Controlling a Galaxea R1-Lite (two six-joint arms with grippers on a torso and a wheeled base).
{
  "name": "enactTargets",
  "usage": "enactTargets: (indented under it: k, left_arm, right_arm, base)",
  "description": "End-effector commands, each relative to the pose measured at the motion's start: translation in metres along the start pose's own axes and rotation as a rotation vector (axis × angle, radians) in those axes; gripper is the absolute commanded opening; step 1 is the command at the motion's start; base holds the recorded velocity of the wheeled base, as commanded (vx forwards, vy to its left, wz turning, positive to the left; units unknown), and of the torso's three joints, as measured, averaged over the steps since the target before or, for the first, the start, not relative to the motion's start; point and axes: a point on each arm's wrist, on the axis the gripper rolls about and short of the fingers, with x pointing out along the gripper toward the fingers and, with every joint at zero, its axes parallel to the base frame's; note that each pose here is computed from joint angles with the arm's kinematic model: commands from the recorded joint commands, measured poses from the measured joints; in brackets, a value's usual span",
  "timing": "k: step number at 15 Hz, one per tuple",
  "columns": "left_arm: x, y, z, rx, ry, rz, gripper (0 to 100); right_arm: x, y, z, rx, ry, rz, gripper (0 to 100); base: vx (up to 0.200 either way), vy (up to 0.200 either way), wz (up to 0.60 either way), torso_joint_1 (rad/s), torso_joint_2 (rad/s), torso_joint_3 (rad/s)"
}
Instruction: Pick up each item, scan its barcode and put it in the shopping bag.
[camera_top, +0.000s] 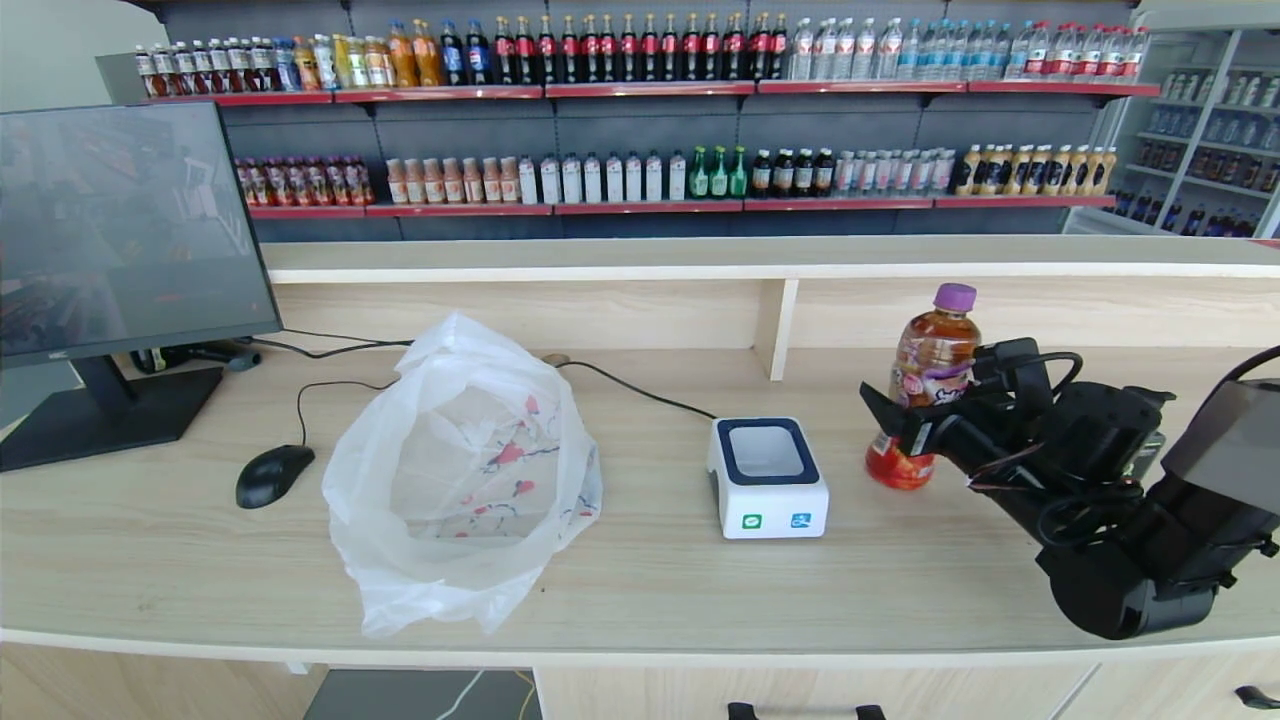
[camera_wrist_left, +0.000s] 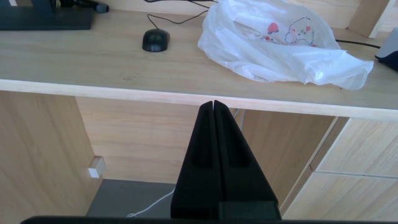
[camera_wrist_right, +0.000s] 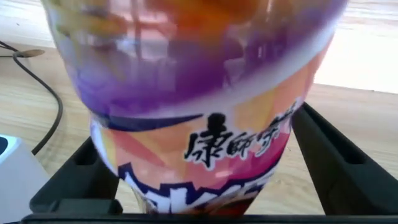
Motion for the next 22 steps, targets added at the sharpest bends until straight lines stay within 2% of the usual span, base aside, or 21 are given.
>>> enactTargets:
  k: [1, 16, 22]
  left_arm:
    - [0.0, 0.0, 0.0, 0.0, 0.0, 0.0, 0]
    - [0.0, 0.0, 0.0, 0.0, 0.0, 0.0, 0]
    - [0.0, 0.0, 0.0, 0.0, -0.002, 0.0, 0]
  right_arm:
    - [0.001, 0.0, -0.001, 0.006, 0.0, 0.0, 0]
    - [-0.013, 0.001, 0.026, 0.006, -0.056, 0.008, 0]
    - [-0.03, 0.007, 0.052, 0.002, -0.111, 0.023, 0]
  base:
    - [0.0, 0.0, 0.0, 0.0, 0.0, 0.0]
    - [0.0, 0.0, 0.0, 0.0, 0.0, 0.0]
    - [0.0, 0.0, 0.0, 0.0, 0.0, 0.0]
